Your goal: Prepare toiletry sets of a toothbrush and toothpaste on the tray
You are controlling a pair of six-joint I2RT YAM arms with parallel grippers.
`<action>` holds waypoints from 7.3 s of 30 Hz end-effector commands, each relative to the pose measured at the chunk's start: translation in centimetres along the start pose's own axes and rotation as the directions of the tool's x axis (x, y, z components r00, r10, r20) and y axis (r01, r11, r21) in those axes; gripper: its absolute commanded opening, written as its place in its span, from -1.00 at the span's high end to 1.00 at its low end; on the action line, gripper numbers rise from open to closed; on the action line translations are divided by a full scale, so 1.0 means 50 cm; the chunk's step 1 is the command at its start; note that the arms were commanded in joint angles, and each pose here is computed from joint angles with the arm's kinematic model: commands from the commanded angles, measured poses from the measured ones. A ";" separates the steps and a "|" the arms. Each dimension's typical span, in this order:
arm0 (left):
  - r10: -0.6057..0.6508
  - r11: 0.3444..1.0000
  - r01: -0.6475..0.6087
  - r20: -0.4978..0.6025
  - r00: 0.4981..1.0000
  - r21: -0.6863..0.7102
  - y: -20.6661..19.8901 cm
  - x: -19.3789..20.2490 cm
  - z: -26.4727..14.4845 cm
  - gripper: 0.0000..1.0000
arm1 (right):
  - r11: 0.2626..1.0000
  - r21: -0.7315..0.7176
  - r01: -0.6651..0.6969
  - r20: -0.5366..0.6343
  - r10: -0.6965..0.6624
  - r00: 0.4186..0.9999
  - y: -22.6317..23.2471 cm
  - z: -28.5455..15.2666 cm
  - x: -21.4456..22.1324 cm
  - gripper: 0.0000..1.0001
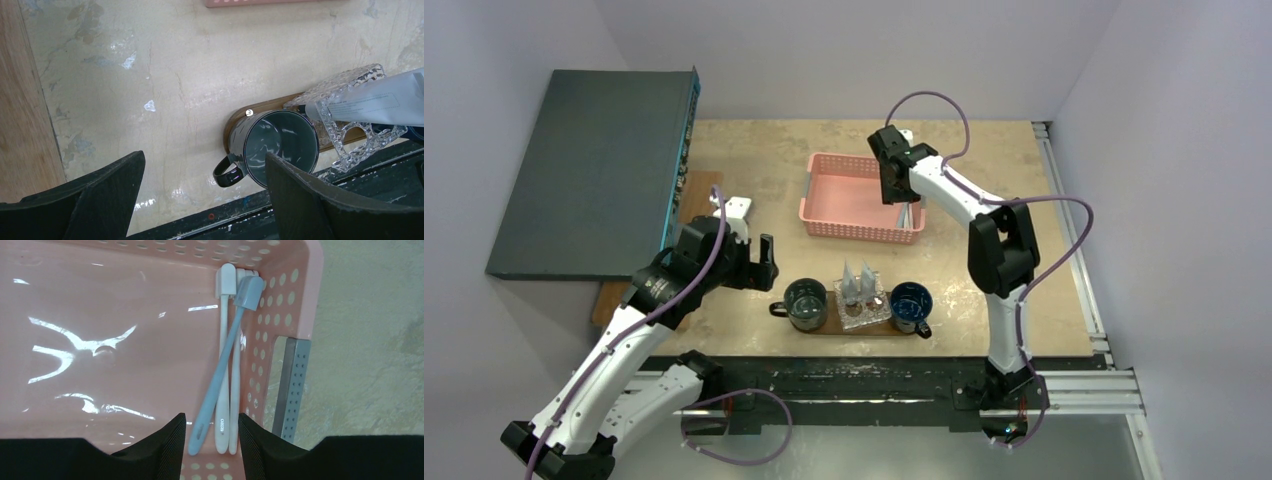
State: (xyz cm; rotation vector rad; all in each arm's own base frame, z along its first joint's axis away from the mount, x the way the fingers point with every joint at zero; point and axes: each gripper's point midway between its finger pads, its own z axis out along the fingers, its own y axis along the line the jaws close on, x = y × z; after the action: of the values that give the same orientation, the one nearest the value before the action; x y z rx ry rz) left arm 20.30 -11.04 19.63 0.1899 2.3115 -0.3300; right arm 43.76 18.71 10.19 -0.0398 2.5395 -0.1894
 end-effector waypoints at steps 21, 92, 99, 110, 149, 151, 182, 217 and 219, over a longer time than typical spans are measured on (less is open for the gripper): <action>0.025 1.000 -0.025 0.009 1.000 0.010 -0.004 -0.016 0.012 -0.78 | 0.995 -0.020 -0.100 -0.082 0.098 0.992 0.007 0.131 0.000 0.23; 0.036 0.969 -0.042 0.032 0.999 0.245 -0.092 -0.045 -0.020 -0.79 | 0.736 -0.650 0.188 0.374 0.094 0.923 0.031 -0.432 -0.070 1.00; 0.066 0.884 -0.087 0.061 0.996 0.459 -0.178 -0.095 -0.096 -0.79 | 0.566 -0.760 0.321 0.409 0.033 0.912 0.055 -0.528 -0.004 1.00; 0.071 0.742 -0.129 0.114 0.991 0.658 -0.257 -0.138 -0.194 -0.80 | 0.270 -0.838 0.474 0.455 -0.134 0.880 0.107 -0.642 0.143 1.00; 0.069 0.475 -0.124 0.104 0.992 0.871 -0.334 -0.136 -0.312 -0.54 | -0.238 -0.842 0.484 0.533 -0.237 0.812 0.220 -0.823 0.279 1.00; 0.075 0.478 -0.127 0.104 0.992 0.869 -0.332 -0.133 -0.309 -0.48 | -0.234 -0.844 0.482 0.531 -0.240 0.813 0.224 -0.821 0.278 1.00; 0.098 0.529 -0.134 0.096 0.991 0.838 -0.315 -0.114 -0.290 1.00 | -0.185 -0.856 0.482 0.516 -0.250 0.819 0.233 -0.806 0.282 1.00; 0.155 0.900 -0.198 0.140 0.978 0.387 -0.299 -0.090 -0.188 1.00 | 0.674 -0.636 0.376 0.512 0.005 0.859 0.088 -0.630 0.114 0.11; 0.185 0.907 -0.224 0.140 0.973 0.357 -0.312 -0.090 -0.177 1.00 | 0.696 -0.622 0.360 0.509 0.010 0.861 0.081 -0.620 0.114 0.11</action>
State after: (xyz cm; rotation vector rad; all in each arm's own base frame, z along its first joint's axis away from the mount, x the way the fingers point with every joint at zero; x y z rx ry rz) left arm 11.78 -23.09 30.02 0.6831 2.1327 -0.7651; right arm 20.47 28.02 31.41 -0.6901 1.9597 0.7542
